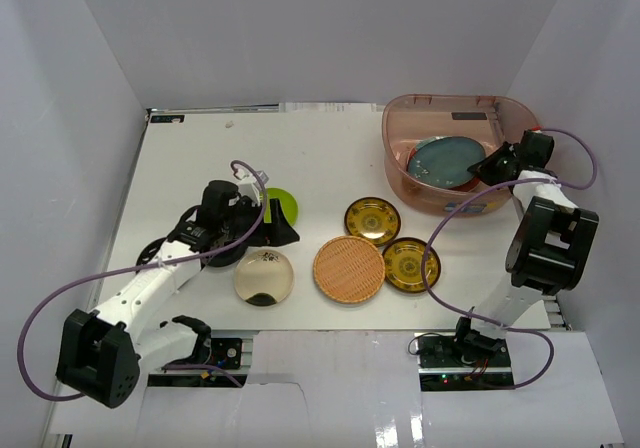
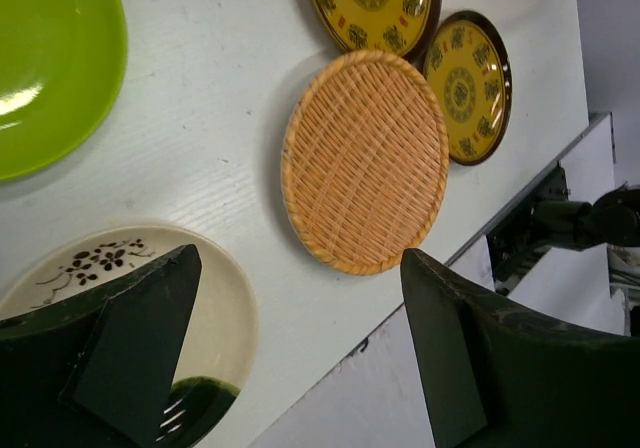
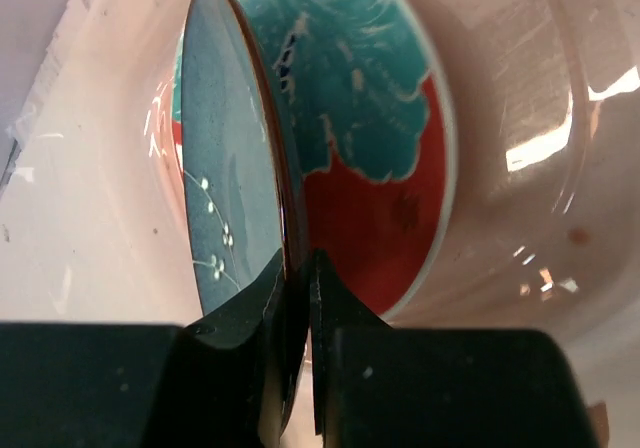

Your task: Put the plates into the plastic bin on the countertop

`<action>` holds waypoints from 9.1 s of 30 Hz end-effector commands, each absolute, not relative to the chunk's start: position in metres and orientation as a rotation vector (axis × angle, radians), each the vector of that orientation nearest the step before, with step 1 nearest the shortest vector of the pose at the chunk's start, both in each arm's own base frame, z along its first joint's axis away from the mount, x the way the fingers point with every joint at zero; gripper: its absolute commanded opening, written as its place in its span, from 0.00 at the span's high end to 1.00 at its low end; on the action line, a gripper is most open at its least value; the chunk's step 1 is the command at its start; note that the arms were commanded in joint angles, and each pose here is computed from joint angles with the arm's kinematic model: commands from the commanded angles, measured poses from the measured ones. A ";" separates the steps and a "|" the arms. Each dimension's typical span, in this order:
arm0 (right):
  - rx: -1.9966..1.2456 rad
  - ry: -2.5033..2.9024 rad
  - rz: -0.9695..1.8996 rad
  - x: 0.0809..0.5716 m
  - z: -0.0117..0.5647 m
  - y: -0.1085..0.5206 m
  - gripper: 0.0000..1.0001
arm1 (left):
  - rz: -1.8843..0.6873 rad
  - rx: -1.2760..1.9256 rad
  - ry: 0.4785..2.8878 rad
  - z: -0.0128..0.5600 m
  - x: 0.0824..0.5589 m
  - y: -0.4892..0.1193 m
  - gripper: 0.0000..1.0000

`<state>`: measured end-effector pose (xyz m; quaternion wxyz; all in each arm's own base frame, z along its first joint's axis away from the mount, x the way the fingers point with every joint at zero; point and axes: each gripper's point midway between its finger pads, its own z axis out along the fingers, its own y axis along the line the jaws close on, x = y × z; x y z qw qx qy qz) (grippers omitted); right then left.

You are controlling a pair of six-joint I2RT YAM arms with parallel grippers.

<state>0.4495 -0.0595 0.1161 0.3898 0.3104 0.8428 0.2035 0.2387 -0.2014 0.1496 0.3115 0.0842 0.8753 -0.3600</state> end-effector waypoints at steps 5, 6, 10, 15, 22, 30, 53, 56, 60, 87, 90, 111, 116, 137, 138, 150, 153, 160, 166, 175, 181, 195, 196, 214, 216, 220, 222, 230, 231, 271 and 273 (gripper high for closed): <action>0.645 2.042 0.547 0.485 0.162 -0.060 0.54 | -1.127 0.385 2.449 0.126 0.215 -0.237 0.09; 0.637 2.043 0.502 0.485 0.164 -0.064 0.46 | -1.123 0.422 2.448 0.127 0.212 -0.244 0.10; 0.628 2.056 0.354 0.479 0.175 -0.076 0.07 | -1.067 0.451 2.477 0.121 0.214 -0.260 0.10; 0.613 2.070 0.073 0.464 0.197 -0.098 0.10 | -0.951 0.443 2.553 0.098 0.218 -0.271 0.11; 0.570 2.007 0.041 0.443 0.213 -0.082 0.10 | -0.717 0.430 2.626 0.063 0.231 -0.282 0.15; 0.386 1.961 0.292 0.406 0.231 -0.011 0.08 | -0.603 0.408 2.692 0.032 0.238 -0.282 0.20; 0.410 2.156 0.456 0.233 0.105 0.048 0.24 | -0.896 0.431 2.431 0.140 0.220 -0.291 1.00; 0.294 2.085 0.467 0.235 0.132 0.052 0.22 | -0.960 0.453 2.364 0.167 0.219 -0.295 1.00; 0.076 2.100 0.670 0.233 0.160 0.088 0.13 | -0.976 0.457 2.313 0.189 0.221 -0.296 1.00; -0.305 1.835 1.222 0.245 0.249 0.197 0.92 | -0.993 0.433 2.003 0.279 0.242 -0.272 0.25; -0.190 1.767 1.080 0.293 0.295 0.180 0.92 | -0.832 0.390 1.962 0.280 0.248 -0.245 0.11; 0.551 2.021 0.372 0.464 0.196 -0.029 0.87 | -0.522 0.345 2.150 0.171 0.238 -0.190 0.02; 0.563 2.071 0.408 0.473 0.180 -0.027 0.80 | -0.522 0.346 2.155 0.169 0.237 -0.190 0.02; 0.269 1.972 0.476 0.399 0.248 0.039 0.11 | -0.470 0.260 2.249 0.153 0.245 -0.185 0.06; 0.202 1.975 0.512 0.391 0.248 0.059 0.18 | -0.446 0.229 2.257 0.153 0.246 -0.181 0.07; -0.342 2.122 1.004 0.275 0.159 0.317 0.55 | -0.151 -0.517 2.515 0.113 0.200 -0.115 0.18; -0.354 2.145 1.037 0.281 0.145 0.347 0.50 | -0.042 -0.673 2.568 0.103 0.179 -0.098 0.18; -0.204 2.189 1.124 0.309 0.106 0.381 0.31 | 0.008 -0.952 2.584 0.083 0.156 -0.090 0.22; -0.072 2.266 1.163 0.338 0.060 0.411 0.34 | -0.006 -1.052 2.640 0.044 0.149 -0.091 0.23; 0.099 2.289 1.162 0.363 0.035 0.415 0.53 | -0.042 -1.052 2.647 0.019 0.158 -0.090 0.25; 0.216 2.272 1.144 0.375 0.033 0.394 0.84 | -0.024 -1.028 2.647 0.008 0.158 -0.085 0.38; 0.074 1.890 1.092 0.376 0.210 0.297 0.92 | -0.150 -0.903 2.580 0.022 0.172 -0.090 1.00; 0.082 1.856 1.069 0.389 0.226 0.273 0.92 | -0.179 -0.872 2.567 0.026 0.175 -0.092 1.00; 0.651 1.947 0.154 0.448 0.181 -0.068 0.92 | -0.850 -0.279 2.140 0.185 0.226 -0.169 1.00; 0.672 1.963 0.127 0.450 0.171 -0.077 0.89 | -0.900 -0.222 2.108 0.196 0.231 -0.179 1.00; 0.639 1.993 0.157 0.457 0.165 -0.073 0.66 | -0.986 -0.142 2.058 0.215 0.239 -0.197 1.00; 0.633 2.036 0.177 0.454 0.164 -0.068 0.50 | -1.011 -0.109 2.033 0.227 0.247 -0.205 1.00; 0.179 1.842 0.586 0.416 0.270 0.040 0.13 | -1.118 0.031 1.957 0.271 0.275 -0.249 1.00; 0.037 1.830 0.719 0.400 0.280 0.080 0.10 | -1.127 0.045 1.964 0.271 0.277 -0.256 1.00; 0.604 1.821 0.371 0.459 0.216 -0.063 0.92 | -0.875 -0.003 2.456 0.069 0.358 -0.337 0.22; 0.638 1.852 0.413 0.472 0.200 -0.068 0.92 | -0.876 0.010 2.492 0.055 0.356 -0.340 0.22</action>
